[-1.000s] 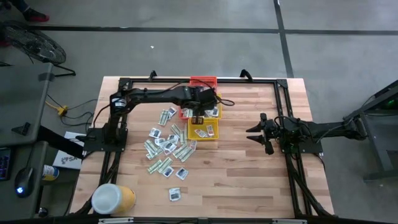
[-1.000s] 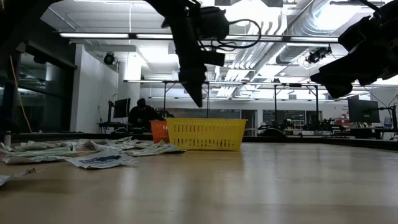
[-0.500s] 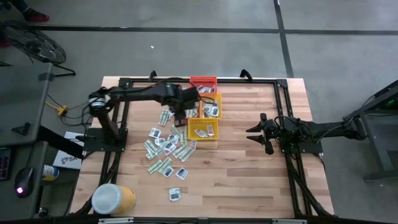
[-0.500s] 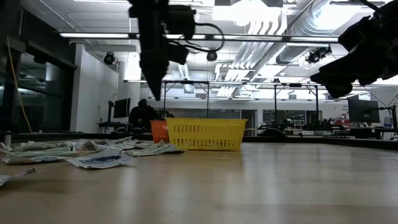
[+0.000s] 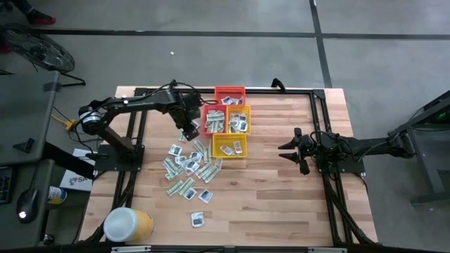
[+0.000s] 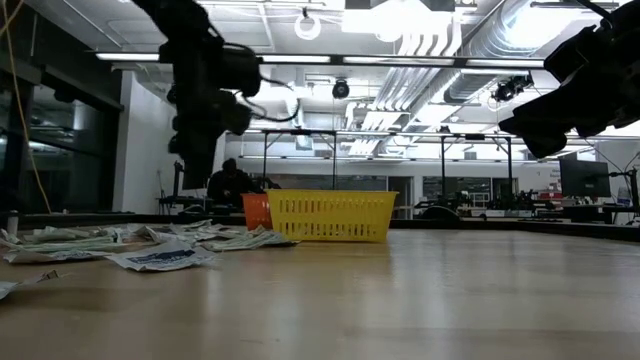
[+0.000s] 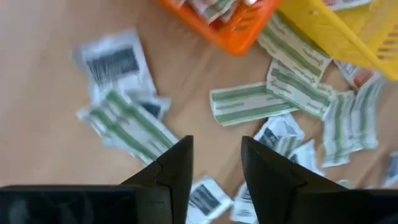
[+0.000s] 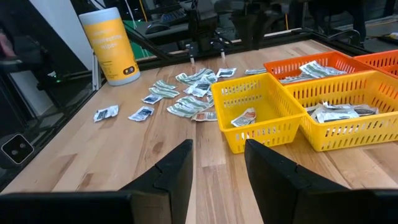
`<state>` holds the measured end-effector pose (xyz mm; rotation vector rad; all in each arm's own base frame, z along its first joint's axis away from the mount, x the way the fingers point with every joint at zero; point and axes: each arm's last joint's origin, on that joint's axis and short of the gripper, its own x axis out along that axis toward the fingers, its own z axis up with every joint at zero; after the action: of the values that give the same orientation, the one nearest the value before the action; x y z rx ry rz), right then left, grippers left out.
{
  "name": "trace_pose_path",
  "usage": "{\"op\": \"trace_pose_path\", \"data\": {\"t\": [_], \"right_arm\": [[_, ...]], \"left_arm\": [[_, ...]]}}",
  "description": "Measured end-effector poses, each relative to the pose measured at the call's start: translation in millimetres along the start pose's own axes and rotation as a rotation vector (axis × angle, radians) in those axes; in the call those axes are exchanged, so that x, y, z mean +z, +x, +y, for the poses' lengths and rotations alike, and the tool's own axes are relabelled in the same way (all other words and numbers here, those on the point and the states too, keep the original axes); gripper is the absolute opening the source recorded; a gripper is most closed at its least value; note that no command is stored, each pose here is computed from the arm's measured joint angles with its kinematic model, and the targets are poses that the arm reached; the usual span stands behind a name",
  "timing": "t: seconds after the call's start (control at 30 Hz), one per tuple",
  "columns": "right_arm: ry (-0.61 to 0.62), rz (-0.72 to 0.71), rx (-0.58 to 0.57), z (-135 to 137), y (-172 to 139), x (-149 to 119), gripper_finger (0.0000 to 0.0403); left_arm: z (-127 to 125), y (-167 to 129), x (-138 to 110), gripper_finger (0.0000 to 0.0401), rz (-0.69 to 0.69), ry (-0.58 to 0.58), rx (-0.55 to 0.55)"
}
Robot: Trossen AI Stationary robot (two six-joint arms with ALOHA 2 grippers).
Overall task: Pick & Place First Aid Supplies
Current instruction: Put the bandage into the bottom orange bin
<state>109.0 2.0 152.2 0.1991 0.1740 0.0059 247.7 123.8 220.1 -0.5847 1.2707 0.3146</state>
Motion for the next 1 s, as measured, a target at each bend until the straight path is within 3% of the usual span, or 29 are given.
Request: {"op": "trace_pose_path", "data": {"t": [0.13,0.4,0.57,0.77,1.0], "right_arm": [[0.000,0.000,0.000,0,0,0,0.0139],[0.000,0.000,0.000,0,0,0,0.0139],[0.000,0.000,0.000,0,0,0,0.0139],[0.000,0.000,0.000,0,0,0,0.0139],[0.000,0.000,0.000,0,0,0,0.0139]], "left_arm": [[10,6,-12,0.0133,0.007,-0.164,-0.054],[20,20,-44,0.0133,-0.001,-0.446,-0.056],[27,31,-57,0.0133,-0.062,-0.547,-0.075],[37,42,-67,0.0134,-0.083,-0.694,-0.010],[38,43,-63,0.0134,-0.132,-0.712,-0.015]]}}
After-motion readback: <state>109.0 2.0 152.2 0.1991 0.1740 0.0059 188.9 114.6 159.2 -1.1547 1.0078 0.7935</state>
